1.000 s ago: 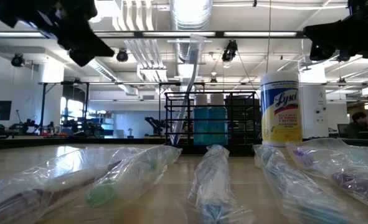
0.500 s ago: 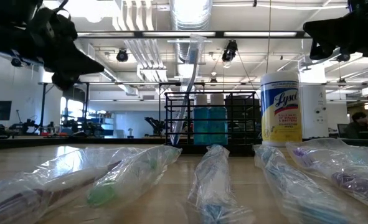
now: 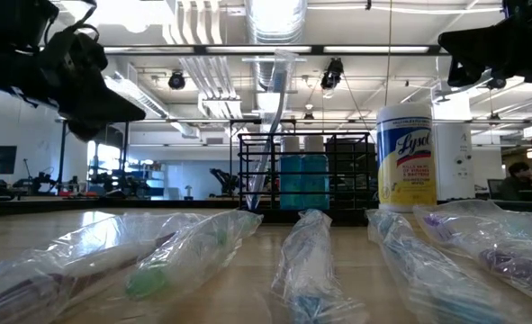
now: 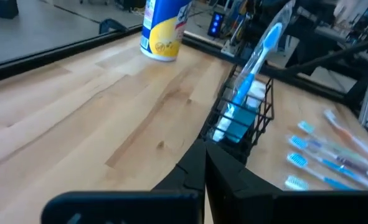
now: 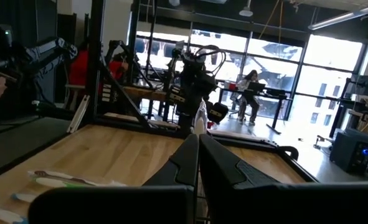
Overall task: Pick & Place toothbrushing station
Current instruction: Put the blue toothbrush into the wire organizer
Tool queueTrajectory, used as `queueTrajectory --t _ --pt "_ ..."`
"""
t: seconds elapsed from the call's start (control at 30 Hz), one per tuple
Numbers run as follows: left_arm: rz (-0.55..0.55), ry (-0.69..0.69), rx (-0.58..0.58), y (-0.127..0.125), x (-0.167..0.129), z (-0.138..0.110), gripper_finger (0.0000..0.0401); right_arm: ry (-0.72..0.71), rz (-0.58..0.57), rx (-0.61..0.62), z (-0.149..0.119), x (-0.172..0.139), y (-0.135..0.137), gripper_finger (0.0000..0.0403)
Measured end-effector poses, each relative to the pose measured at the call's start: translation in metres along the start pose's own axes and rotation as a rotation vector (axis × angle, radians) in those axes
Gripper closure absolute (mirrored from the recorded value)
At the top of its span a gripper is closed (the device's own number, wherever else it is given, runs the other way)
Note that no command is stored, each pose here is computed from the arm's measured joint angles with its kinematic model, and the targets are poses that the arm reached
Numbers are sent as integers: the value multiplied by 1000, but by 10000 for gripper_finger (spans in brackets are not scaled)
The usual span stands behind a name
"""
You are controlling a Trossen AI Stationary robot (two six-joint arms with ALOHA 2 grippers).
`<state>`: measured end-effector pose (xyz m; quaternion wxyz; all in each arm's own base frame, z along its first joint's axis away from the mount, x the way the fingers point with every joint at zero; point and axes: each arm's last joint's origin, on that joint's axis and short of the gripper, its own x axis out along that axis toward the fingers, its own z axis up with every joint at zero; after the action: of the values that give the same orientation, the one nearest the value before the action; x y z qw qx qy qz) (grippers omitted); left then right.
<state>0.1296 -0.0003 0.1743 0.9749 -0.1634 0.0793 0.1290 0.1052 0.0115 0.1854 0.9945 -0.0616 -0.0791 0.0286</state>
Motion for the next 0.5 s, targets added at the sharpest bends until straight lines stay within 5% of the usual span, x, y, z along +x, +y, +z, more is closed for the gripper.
queueTrajectory --t 0.5 --pt "-48 -73 -63 -9 -6 21 399 -12 -1 0 1 0 0 394"
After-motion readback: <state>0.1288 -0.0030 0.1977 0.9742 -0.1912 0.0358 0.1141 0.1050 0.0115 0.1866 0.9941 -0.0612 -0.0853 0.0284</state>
